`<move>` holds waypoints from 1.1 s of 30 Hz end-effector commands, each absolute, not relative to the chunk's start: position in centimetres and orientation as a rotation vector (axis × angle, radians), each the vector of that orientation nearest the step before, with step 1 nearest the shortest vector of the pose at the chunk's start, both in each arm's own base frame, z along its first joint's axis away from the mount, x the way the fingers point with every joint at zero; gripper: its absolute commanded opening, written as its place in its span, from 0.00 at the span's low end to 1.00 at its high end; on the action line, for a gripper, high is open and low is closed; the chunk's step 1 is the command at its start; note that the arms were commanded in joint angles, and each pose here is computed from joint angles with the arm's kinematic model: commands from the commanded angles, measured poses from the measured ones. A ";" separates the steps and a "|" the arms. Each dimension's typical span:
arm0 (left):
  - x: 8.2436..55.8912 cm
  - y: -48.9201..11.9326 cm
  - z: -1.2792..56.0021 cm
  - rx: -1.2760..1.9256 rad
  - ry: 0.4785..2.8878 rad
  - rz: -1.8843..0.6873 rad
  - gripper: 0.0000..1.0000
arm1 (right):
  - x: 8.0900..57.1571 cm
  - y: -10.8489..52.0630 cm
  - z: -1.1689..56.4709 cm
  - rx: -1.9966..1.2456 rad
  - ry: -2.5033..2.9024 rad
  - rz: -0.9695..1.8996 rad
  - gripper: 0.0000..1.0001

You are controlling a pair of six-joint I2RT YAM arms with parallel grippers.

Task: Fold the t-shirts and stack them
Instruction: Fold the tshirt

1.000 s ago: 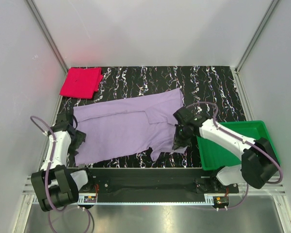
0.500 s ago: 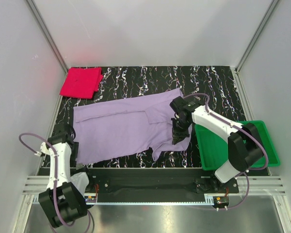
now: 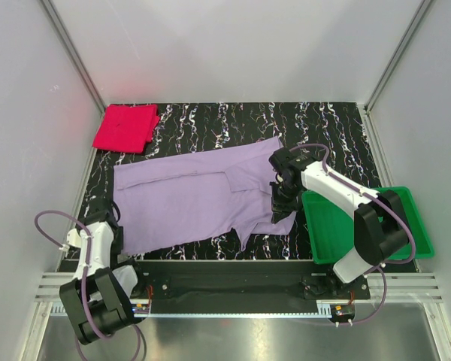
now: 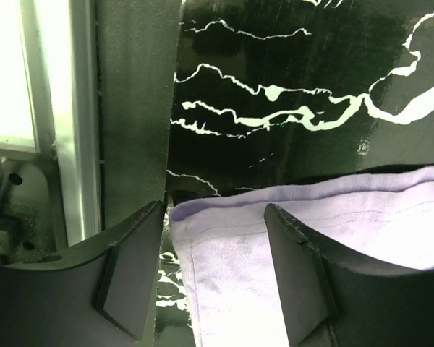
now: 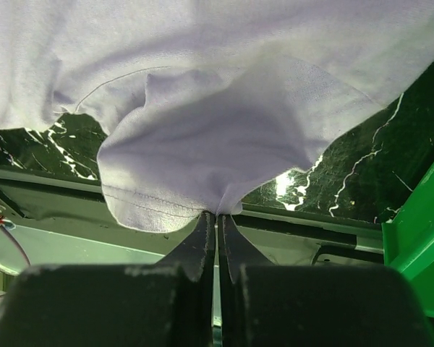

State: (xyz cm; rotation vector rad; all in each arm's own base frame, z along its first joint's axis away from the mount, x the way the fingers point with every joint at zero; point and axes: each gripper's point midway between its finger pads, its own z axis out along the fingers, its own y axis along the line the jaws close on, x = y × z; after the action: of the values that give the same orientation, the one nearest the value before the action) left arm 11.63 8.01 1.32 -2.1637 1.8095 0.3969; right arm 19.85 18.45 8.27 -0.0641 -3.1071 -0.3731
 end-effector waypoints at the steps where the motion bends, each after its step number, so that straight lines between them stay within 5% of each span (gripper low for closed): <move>1: 13.8 9.7 1.8 -2.091 1.743 0.370 0.64 | 20.1 18.8 9.2 -0.037 -3.107 -0.429 0.00; 8: 13.7 9.8 1.8 -2.117 1.717 0.386 0.50 | 20.5 19.1 9.1 -0.053 -3.105 -0.449 0.00; 14: 13.8 10.2 1.7 -2.107 1.728 0.419 0.00 | 20.7 19.1 9.4 -0.050 -3.112 -0.451 0.00; 33: 12.5 11.7 5.6 -1.992 1.797 0.575 0.00 | 25.7 12.1 14.5 -0.261 -3.324 -0.447 0.00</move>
State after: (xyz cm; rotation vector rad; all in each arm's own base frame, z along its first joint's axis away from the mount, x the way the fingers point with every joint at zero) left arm 12.34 10.02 3.73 -2.0533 1.8269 0.4904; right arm 24.52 13.14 12.29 -0.2948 -3.2281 -0.4428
